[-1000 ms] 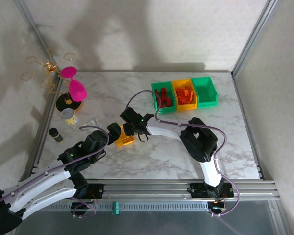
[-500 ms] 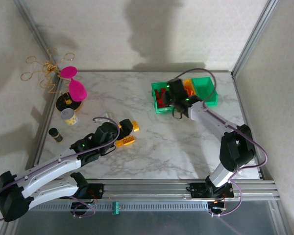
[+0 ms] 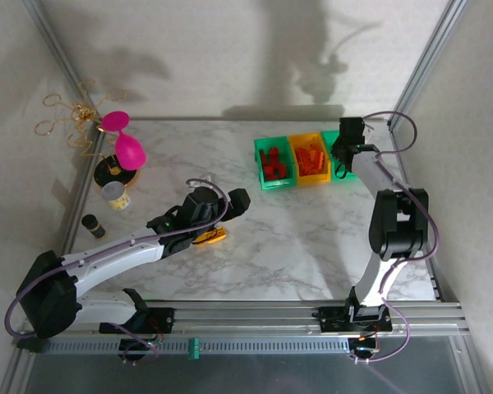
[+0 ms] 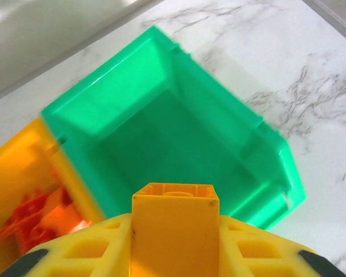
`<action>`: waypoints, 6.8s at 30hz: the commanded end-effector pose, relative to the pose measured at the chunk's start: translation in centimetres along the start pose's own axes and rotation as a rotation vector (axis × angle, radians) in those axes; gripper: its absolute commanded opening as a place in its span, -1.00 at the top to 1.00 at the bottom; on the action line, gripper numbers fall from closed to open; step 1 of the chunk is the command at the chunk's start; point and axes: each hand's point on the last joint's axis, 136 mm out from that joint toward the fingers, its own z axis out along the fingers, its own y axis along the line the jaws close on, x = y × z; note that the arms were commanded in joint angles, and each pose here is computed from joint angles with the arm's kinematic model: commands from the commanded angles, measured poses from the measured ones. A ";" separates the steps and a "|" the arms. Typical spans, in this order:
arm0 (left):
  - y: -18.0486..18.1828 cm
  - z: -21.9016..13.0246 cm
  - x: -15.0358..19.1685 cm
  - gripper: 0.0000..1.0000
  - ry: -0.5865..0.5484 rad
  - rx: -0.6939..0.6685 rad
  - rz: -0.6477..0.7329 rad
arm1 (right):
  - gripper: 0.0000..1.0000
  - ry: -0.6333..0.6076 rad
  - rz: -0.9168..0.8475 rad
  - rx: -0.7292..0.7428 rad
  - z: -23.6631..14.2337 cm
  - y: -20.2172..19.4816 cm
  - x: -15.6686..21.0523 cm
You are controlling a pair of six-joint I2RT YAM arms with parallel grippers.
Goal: Sort the legos into containers by color
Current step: Place the lego in the container, then pick up the lego from the center of the table, then place the lego in the container, then pick up the lego from the center of the table.
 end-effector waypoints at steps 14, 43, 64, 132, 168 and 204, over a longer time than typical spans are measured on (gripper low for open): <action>-2.8 -1.0 -1.7 -0.99 -0.040 0.077 0.029 | -0.29 0.012 -0.046 -0.045 3.2 1.5 -2.4; 9.2 -8.9 -2.2 -0.99 -0.243 -0.209 -0.089 | -0.75 0.221 -0.528 -0.528 -16.0 18.3 25.1; 11.6 -10.6 -2.2 -0.99 -0.307 -0.247 -0.147 | -0.58 0.310 -0.728 -0.493 -13.3 23.4 34.6; -6.1 0.4 -0.9 -0.99 -0.046 0.089 0.170 | 0.00 0.093 -0.076 0.019 5.7 -0.4 0.0; 6.5 -9.8 -3.9 -0.99 -0.264 -0.180 -0.025 | -0.71 0.286 -0.572 -0.547 -16.9 19.0 24.9; 10.4 -13.1 -4.1 -0.99 -0.357 -0.238 -0.118 | -0.24 0.533 -0.608 -0.784 -16.5 31.7 39.3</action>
